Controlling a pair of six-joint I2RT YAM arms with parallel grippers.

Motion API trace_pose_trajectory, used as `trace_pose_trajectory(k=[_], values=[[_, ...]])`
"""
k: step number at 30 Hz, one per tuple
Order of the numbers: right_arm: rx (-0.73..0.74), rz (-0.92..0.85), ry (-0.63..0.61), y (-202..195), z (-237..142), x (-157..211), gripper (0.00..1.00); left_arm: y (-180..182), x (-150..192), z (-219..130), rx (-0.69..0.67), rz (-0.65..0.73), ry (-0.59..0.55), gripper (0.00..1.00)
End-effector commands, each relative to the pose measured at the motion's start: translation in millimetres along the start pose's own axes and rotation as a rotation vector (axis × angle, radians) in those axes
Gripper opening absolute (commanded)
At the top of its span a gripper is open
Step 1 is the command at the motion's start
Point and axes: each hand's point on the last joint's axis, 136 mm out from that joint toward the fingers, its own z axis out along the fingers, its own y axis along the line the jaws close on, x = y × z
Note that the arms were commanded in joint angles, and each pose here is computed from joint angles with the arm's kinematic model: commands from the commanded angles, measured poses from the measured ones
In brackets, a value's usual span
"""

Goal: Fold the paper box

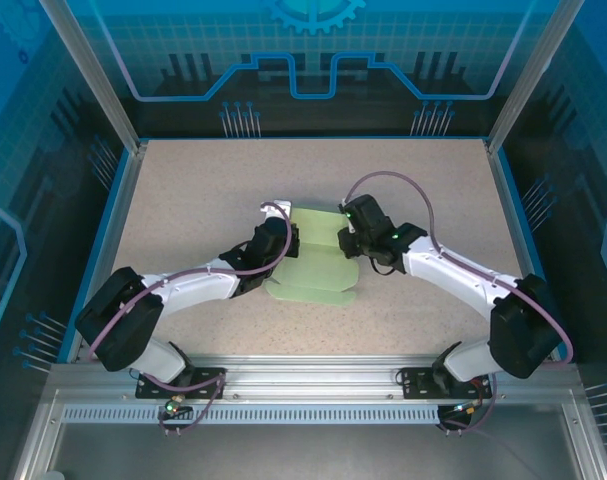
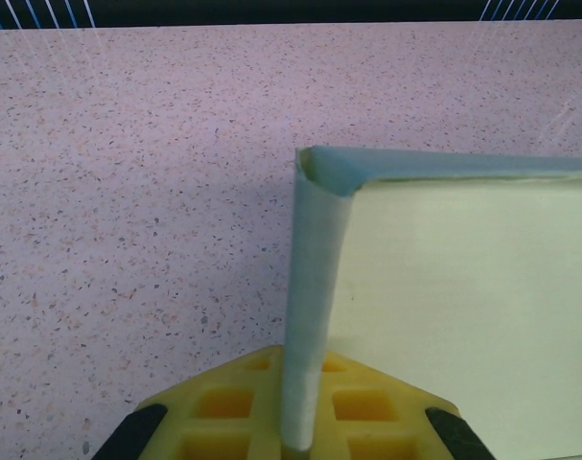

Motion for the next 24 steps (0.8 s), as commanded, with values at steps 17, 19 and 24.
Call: trace_pose_trajectory(k=[17,19,24], values=[[0.354,-0.082,0.074,-43.2,3.1,10.5,0.19,-13.1,-11.6,-8.2,0.047,-0.014,-0.036,0.01],[0.384,-0.105,0.090,-45.4,2.1,12.3,0.19,-12.2,-11.2,-7.3,0.041,-0.010,-0.034,0.01],[0.446,-0.141,0.129,-51.9,1.4,17.3,0.20,-12.0,-12.0,-6.7,0.034,-0.006,-0.033,0.02]])
